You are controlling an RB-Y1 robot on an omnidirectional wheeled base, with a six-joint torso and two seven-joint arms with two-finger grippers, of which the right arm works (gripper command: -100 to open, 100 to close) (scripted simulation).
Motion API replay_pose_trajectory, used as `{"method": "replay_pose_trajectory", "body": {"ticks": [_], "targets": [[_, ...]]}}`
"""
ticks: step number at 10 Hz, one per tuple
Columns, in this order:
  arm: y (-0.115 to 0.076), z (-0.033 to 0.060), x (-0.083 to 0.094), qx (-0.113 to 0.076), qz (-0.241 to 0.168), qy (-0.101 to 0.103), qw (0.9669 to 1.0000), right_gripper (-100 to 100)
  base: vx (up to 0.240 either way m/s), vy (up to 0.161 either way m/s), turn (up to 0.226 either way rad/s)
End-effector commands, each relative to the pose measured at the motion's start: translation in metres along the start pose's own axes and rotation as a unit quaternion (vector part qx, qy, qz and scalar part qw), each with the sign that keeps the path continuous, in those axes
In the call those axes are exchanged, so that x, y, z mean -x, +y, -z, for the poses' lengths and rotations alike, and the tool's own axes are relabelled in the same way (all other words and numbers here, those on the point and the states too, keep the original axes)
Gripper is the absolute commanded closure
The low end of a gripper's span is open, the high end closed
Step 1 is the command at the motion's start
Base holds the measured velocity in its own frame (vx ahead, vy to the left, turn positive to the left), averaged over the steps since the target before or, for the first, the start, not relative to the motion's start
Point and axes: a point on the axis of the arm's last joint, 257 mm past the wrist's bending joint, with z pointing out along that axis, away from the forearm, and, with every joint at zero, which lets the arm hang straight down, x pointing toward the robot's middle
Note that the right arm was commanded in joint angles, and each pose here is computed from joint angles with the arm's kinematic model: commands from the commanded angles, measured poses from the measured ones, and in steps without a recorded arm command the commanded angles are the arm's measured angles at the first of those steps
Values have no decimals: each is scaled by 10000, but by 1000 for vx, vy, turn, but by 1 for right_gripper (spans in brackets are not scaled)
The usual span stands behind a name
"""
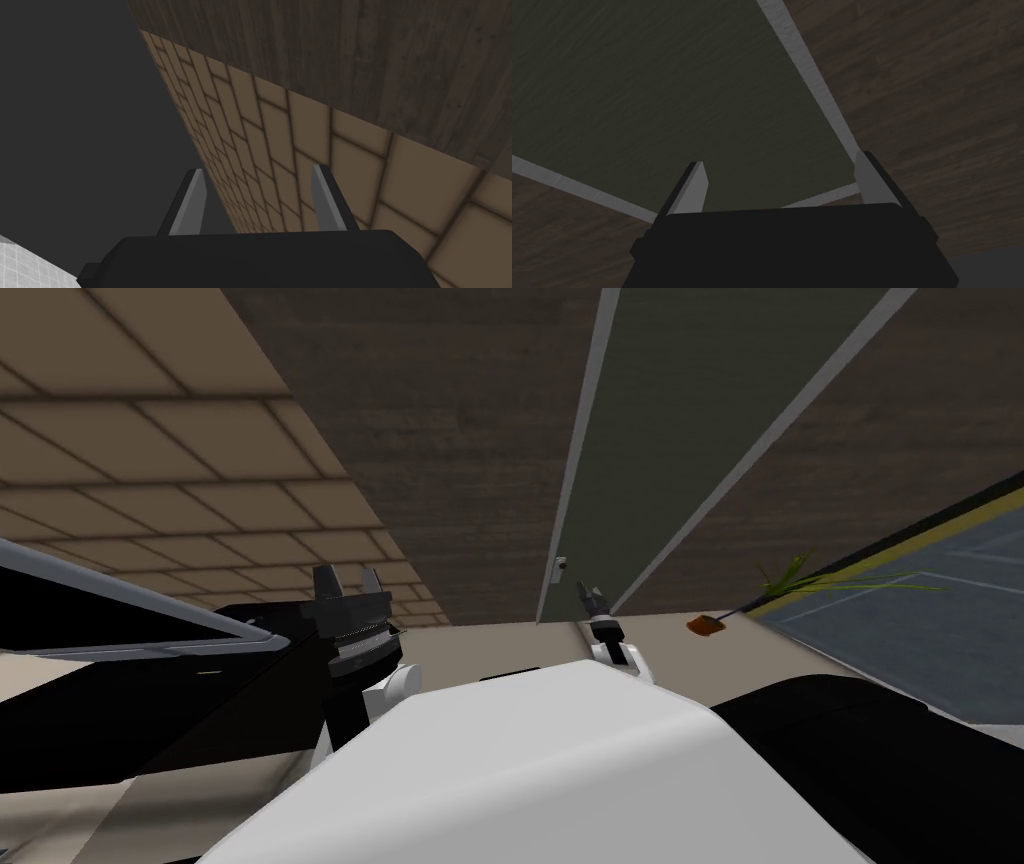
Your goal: Pull the door open
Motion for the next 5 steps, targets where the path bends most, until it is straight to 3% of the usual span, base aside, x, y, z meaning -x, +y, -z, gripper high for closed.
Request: {"method": "replay_pose_trajectory", "body": {"ticks": [1,5], "targets": [[-131,15,-50,-127,293,75,9995,-100,65,-77,157],[-448,99,-197,-425,912,281,9945,-100,67,-81,154]]}}
